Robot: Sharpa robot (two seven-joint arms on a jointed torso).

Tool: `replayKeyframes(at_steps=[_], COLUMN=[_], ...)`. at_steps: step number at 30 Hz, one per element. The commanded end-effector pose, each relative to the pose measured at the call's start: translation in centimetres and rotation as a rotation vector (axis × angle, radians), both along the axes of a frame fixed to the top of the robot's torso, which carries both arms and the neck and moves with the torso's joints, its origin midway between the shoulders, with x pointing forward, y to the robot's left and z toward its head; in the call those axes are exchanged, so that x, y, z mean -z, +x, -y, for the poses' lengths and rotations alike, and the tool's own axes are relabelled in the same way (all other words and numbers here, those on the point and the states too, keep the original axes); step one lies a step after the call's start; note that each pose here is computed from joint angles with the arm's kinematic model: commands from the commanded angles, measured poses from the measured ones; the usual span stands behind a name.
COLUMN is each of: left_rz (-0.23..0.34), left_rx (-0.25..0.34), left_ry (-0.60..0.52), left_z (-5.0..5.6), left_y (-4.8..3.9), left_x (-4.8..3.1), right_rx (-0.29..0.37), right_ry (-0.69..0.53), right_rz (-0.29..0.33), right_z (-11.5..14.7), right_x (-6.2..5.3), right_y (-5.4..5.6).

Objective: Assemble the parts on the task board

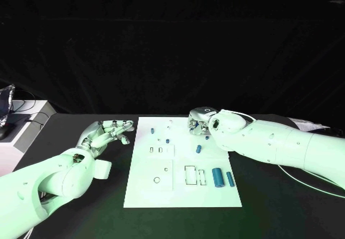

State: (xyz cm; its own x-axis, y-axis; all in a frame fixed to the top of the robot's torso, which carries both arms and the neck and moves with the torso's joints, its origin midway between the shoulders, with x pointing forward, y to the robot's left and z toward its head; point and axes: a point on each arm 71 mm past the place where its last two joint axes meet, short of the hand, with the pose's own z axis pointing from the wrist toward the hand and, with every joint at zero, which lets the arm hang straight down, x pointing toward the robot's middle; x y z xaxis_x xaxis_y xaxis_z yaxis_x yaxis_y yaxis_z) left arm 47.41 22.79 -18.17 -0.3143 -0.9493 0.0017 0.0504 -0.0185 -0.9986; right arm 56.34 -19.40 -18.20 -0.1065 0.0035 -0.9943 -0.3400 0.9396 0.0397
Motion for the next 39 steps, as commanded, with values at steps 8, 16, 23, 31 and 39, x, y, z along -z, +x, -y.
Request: replayKeyframes(at_steps=[8,16,23,31,39], left_rz=[0.000,0.000,0.000,-0.001,-0.001], left_rx=[0.011,0.010,0.011,0.012,0.015], left_ry=[-0.002,-0.003,-0.003,-0.004,-0.005], left_z=[0.2,0.2,0.2,0.3,0.4], left_y=[0.05,0.08,0.08,0.06,0.03], left_x=[-0.02,0.01,0.01,0.00,-0.03], right_rx=[-0.029,-0.030,-0.019,-0.005,-0.002], right_ry=[0.033,0.107,0.147,0.177,0.189], right_rz=[0.053,0.151,0.205,0.255,0.288], right_z=[-0.3,-0.8,-1.4,-2.6,-3.5], right_x=[0.2,-0.8,-1.3,-1.7,-1.9], right_y=[-0.4,-0.7,-0.6,-0.1,0.5])
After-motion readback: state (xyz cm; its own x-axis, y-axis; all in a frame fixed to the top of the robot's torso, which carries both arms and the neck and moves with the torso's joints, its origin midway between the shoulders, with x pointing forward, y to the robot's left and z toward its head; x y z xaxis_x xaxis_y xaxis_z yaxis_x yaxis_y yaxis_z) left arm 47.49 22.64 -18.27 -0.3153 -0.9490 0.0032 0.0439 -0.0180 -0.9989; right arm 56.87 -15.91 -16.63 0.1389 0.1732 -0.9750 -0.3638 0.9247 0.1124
